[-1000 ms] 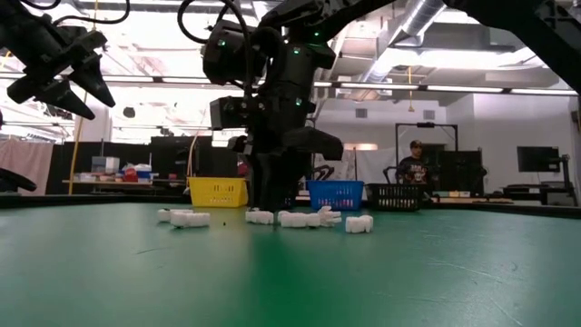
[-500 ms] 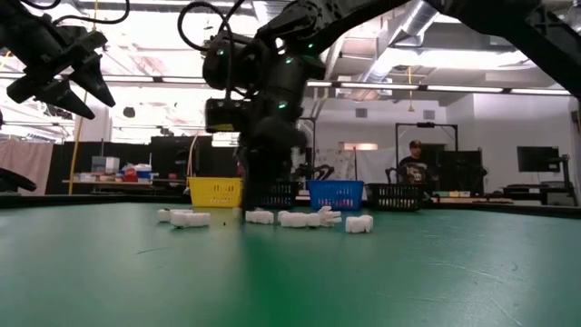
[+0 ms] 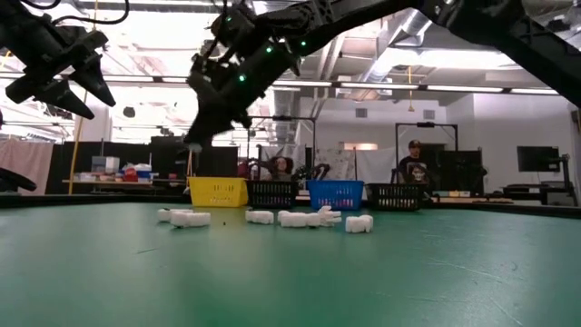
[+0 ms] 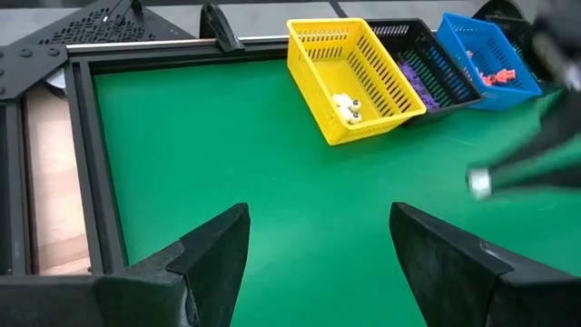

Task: Sort Halloween decoration
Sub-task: Put the white skeleton toy into the yellow basket

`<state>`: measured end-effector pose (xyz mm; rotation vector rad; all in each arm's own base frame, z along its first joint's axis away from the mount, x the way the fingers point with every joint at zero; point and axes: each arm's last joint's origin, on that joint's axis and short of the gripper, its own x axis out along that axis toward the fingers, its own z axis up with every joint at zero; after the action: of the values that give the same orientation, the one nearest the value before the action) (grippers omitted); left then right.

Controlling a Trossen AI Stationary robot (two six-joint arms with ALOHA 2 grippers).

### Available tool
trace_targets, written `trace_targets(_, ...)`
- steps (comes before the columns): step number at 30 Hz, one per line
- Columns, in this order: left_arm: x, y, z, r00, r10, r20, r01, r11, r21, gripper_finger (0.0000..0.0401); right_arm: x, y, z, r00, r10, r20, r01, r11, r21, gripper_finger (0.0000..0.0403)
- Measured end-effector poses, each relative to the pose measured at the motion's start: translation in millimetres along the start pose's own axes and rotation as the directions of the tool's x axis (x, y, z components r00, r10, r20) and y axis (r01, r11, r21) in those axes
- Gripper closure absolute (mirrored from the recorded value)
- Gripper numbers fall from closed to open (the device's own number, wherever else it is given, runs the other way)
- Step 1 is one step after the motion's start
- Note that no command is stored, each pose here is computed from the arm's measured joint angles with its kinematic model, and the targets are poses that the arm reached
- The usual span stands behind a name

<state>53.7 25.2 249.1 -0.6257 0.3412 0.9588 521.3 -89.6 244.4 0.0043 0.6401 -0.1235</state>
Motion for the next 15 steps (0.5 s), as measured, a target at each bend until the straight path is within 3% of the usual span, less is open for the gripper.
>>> trace_targets(7, 0, 0, 0, 1.0, 0.0, 0.0, 0.0, 1.0, 0.0, 0.0145, -17, -35, 32, 0.976, -0.083, 0.202, 0.06, 0.991, 0.12, 0.0364)
trace_targets(15, 0, 0, 0, 1.0, 0.004, -0.002, -0.004, 1.0, 0.004, 0.0145, -29, -74, 38, 0.94, -0.265, 0.213, 0.228, 0.957, 0.181, 0.0364)
